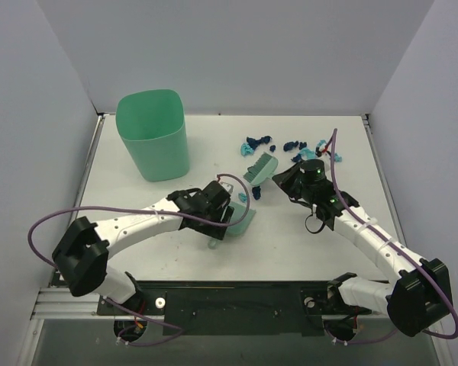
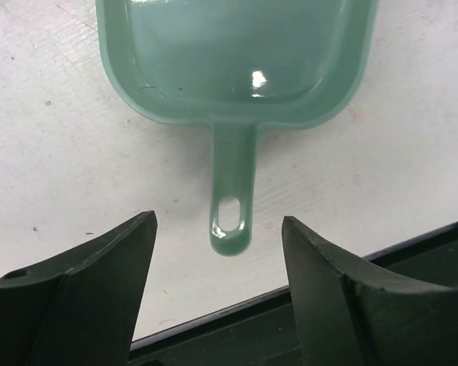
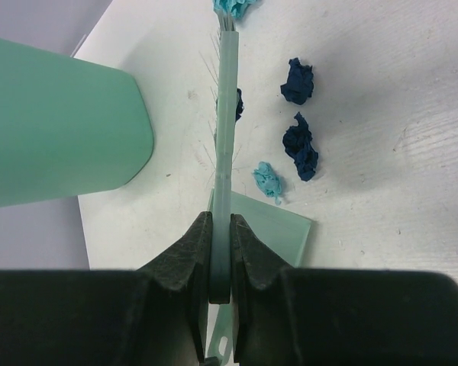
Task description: Sweep away the paper scraps from the table
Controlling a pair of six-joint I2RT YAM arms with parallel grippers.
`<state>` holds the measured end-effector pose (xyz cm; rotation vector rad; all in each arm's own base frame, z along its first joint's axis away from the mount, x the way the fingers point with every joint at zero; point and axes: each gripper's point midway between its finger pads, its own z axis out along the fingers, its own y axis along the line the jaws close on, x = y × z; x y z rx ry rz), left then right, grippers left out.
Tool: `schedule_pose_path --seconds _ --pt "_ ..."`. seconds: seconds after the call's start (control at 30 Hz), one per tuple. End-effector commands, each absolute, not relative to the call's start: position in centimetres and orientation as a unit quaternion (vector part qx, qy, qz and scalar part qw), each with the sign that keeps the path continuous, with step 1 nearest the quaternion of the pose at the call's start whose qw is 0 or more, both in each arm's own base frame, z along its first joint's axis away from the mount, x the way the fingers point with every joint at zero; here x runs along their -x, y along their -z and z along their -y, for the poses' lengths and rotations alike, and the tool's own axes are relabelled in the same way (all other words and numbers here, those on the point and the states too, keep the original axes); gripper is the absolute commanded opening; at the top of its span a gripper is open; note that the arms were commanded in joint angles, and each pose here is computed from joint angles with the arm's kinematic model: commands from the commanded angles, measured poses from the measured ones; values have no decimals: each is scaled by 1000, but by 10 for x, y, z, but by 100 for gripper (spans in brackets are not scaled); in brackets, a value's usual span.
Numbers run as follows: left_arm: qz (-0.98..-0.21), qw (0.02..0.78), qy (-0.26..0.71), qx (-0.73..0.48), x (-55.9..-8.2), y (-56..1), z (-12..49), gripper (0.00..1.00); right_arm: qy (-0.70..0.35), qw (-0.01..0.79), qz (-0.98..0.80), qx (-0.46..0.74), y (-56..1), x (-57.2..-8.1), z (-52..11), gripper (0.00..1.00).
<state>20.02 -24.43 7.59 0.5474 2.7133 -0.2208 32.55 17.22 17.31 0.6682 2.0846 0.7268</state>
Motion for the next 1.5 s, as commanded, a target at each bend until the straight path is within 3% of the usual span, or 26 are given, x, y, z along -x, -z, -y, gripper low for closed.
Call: schedule_pose_path --seconds 0.0,0.37,1.07,1.13,1.2,1.33,1.47 --pt "-936 295 123 -148 -217 -105 264 77 -297 403 -828 -254 -175 -325 -176 0" --pt "-911 381 94 -122 -216 -85 263 76 -283 396 -842 -232 -173 -325 -177 0" --pt "-914 362 101 -153 -203 -44 262 66 -275 393 -845 -235 -170 -331 -181 0" --pt "-913 364 102 -152 -203 -44 262 59 -275 394 -845 -235 -171 -332 -181 0" --pt "-913 364 100 -152 -204 -44 262 46 -273 394 -845 -236 -171 -332 -180 0" --pt "-913 363 98 -157 -204 -47 263 6 -274 395 -845 -236 -173 -332 -181 0" --pt "-915 353 95 -171 -203 -53 266 0 -286 393 -840 -240 -180 -329 -183 0"
